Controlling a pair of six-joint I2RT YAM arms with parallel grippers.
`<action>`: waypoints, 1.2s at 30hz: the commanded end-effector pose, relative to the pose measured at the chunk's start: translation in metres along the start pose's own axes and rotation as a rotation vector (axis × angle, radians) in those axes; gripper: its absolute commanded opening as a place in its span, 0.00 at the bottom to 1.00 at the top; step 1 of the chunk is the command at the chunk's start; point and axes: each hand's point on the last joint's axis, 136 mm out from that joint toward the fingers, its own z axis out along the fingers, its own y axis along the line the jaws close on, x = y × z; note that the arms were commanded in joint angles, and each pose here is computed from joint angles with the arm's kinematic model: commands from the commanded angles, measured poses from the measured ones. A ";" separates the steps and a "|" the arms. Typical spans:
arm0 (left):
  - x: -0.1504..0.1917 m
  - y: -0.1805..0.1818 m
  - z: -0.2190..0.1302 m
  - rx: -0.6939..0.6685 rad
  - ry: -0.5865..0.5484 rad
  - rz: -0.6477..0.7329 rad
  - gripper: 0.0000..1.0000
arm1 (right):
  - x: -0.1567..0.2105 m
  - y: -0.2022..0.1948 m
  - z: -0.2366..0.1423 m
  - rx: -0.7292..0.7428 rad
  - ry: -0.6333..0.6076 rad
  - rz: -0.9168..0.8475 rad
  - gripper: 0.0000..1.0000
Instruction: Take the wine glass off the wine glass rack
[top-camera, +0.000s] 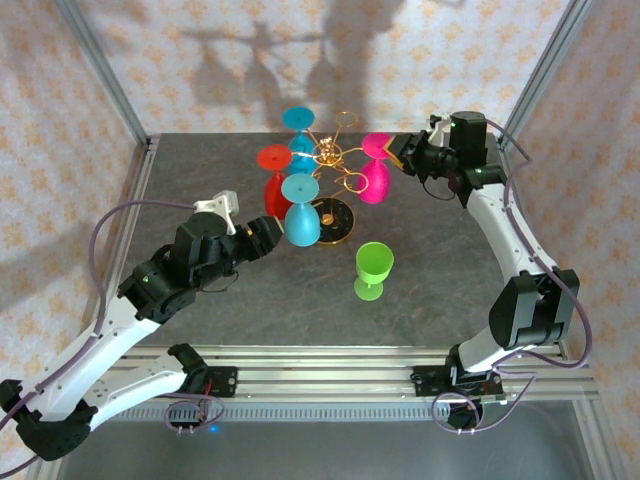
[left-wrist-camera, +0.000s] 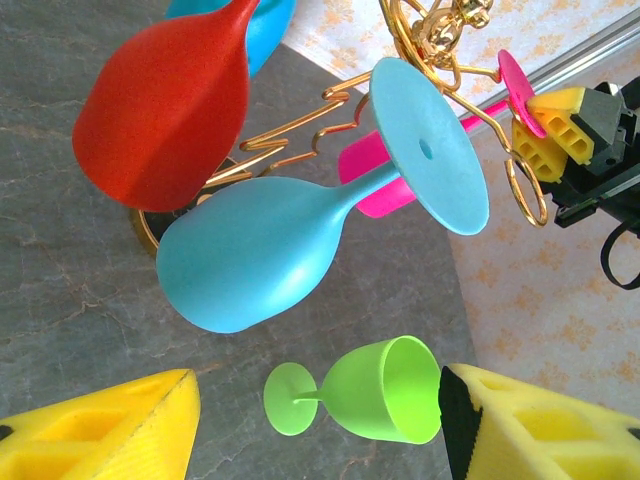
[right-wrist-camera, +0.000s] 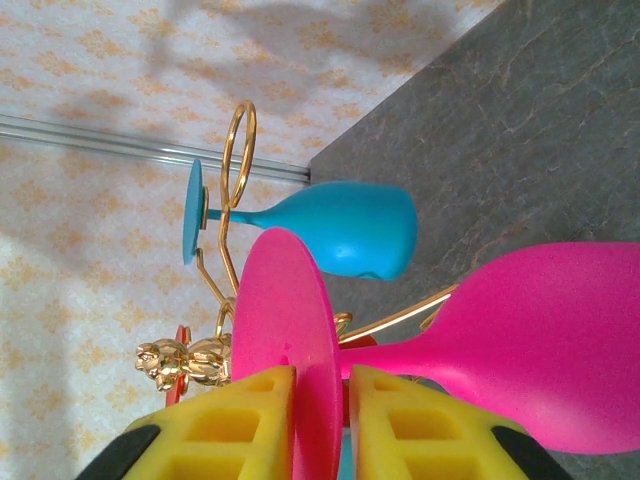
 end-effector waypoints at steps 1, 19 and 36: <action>-0.007 0.001 -0.003 0.004 -0.033 -0.020 0.65 | -0.002 0.017 -0.011 -0.005 -0.026 -0.046 0.19; -0.006 0.005 -0.012 0.004 -0.039 -0.032 0.65 | 0.002 0.023 -0.019 -0.002 -0.025 -0.048 0.06; -0.008 0.003 -0.017 0.023 -0.049 -0.037 0.65 | 0.010 0.049 -0.029 -0.094 0.003 0.007 0.00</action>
